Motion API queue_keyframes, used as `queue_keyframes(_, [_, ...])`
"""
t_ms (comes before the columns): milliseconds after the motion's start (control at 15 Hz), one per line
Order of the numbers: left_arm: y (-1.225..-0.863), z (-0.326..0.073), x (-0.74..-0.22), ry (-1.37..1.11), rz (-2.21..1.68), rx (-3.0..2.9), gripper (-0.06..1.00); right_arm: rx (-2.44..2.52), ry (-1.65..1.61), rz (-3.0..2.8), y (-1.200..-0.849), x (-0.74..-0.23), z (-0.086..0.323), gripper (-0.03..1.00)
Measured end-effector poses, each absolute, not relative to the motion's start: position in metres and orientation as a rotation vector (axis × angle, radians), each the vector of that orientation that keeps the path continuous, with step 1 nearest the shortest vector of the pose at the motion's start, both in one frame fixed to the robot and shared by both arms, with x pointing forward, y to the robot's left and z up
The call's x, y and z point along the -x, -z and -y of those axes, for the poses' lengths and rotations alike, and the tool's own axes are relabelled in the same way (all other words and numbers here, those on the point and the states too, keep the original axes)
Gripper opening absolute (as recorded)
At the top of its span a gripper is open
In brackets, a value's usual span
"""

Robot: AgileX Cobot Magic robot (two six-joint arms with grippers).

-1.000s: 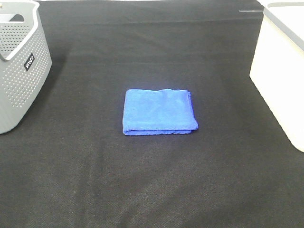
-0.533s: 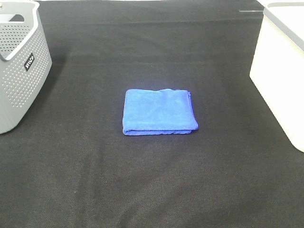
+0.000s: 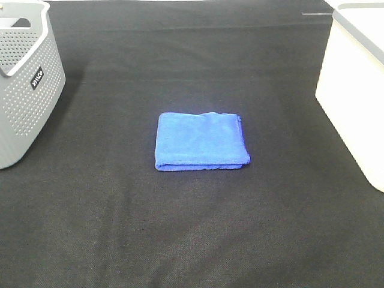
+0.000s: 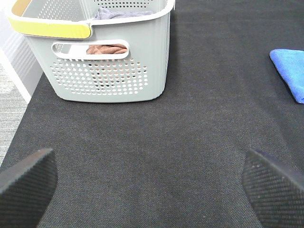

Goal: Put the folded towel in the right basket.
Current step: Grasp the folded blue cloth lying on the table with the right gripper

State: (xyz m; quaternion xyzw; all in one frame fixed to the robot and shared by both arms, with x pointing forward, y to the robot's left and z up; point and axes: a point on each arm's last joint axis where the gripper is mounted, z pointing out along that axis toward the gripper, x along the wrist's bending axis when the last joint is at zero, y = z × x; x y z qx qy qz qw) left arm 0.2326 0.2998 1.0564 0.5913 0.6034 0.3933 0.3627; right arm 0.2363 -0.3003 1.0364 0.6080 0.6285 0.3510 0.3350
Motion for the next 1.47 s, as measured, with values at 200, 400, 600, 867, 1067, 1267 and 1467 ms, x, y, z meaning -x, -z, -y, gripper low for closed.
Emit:
queue_keyframes(200, [-1.0564,-0.2998,-0.2326,-1.013,-1.554,-1.522,0.99,-1.586,-0.916,-1.64,-1.0364,-0.2363,0.3003,0.96])
queue_keyframes(400, [-1.0564,-0.2998,-0.2326,-1.013,-1.554,-1.522,0.99,-1.586,-0.916,-1.64,-1.0364,-0.2363,0.3003,0.96])
queue_keyframes(600, [-1.0564,-0.2998,-0.2326,-1.013,-1.554,-1.522,0.99,-1.586,-0.916,-1.64,-1.0364,-0.2363,0.3003,0.96])
queue_keyframes(867, [-1.0564,-0.2998,-0.2326,-1.013,-1.554,-1.522,0.99,-1.586,-0.916,-1.64,-1.0364,-0.2363,0.3003,0.96])
queue_keyframes(1067, [-1.0564,-0.2998,-0.2326,-1.013,-1.554,-1.522,0.99,-1.586,-0.916,-1.64,-1.0364,-0.2363,0.3003,0.96])
queue_keyframes(1267, [-1.0564,-0.2998,-0.2326,-1.013,-1.554,-1.522,0.99,-1.586,-0.916,-1.64,-1.0364,-0.2363,0.3003,0.96])
queue_keyframes(1467, [-1.0564,-0.2998,-0.2326,-1.013,-1.554,-1.522,0.99,-1.586,-0.916,-1.64,-1.0364,-0.2363,0.3003,0.96])
